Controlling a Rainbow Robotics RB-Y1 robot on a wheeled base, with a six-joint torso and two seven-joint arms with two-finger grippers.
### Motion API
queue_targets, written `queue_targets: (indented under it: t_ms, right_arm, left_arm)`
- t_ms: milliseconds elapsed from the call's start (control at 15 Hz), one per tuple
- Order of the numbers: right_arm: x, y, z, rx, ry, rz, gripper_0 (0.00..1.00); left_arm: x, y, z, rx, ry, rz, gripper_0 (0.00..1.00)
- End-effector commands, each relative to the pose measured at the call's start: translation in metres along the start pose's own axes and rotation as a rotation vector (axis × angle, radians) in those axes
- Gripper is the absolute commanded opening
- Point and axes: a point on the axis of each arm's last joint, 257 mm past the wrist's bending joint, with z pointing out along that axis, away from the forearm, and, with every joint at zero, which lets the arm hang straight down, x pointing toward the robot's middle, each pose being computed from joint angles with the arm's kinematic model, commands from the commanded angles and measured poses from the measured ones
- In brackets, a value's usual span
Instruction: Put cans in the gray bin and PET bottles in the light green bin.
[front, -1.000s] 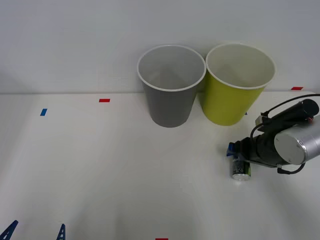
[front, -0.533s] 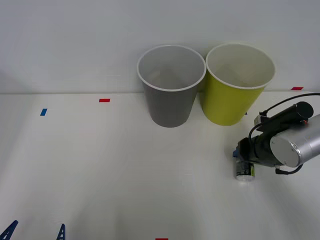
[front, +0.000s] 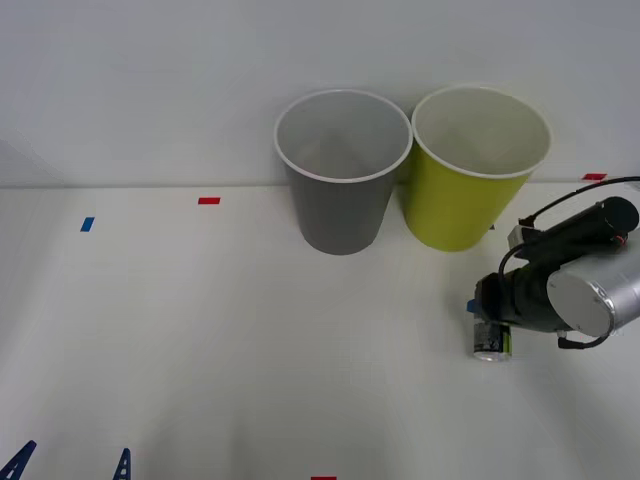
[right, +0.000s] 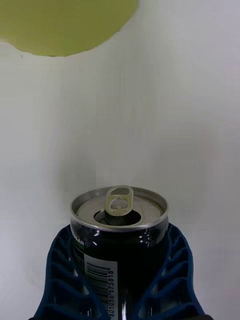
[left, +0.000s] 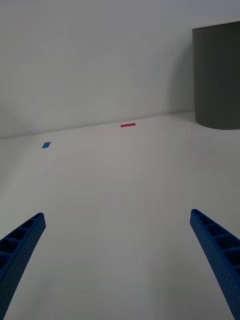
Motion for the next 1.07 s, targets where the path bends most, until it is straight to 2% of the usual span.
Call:
queue_targets:
  t_ms: [67, 200, 400, 600, 800, 933, 1067]
  right_arm:
    - [0.006, 0.0, -0.015, -0.018, -0.032, -0.079, 0.0]
    - [0.005, 0.0, -0.024, -0.028, -0.06, -0.182, 0.0]
    - [0.007, 0.011, -0.039, -0.055, -0.108, -0.318, 0.0]
    - [0.006, 0.027, -0.055, -0.072, -0.17, -0.495, 0.0]
    - [0.001, 0.05, -0.072, -0.107, -0.243, -0.648, 0.0]
    - [-0.001, 0.06, -0.083, -0.123, -0.288, -0.72, 0.0]
    - [-0.005, 0.074, -0.093, -0.153, -0.331, -0.747, 0.0]
  left_arm:
    - [0.0, 0.0, 0.0, 0.0, 0.0, 0.0, 1.0]
    - [0.0, 0.0, 0.0, 0.0, 0.0, 0.0, 1.0]
    - [0.0, 0.0, 0.0, 0.0, 0.0, 0.0, 1.0]
    - [0.0, 0.0, 0.0, 0.0, 0.0, 0.0, 1.0]
    - [0.0, 0.0, 0.0, 0.0, 0.0, 0.0, 1.0]
    - [0.0, 0.0, 0.0, 0.0, 0.0, 0.0, 1.0]
    - [0.0, 0.0, 0.0, 0.0, 0.0, 0.0, 1.0]
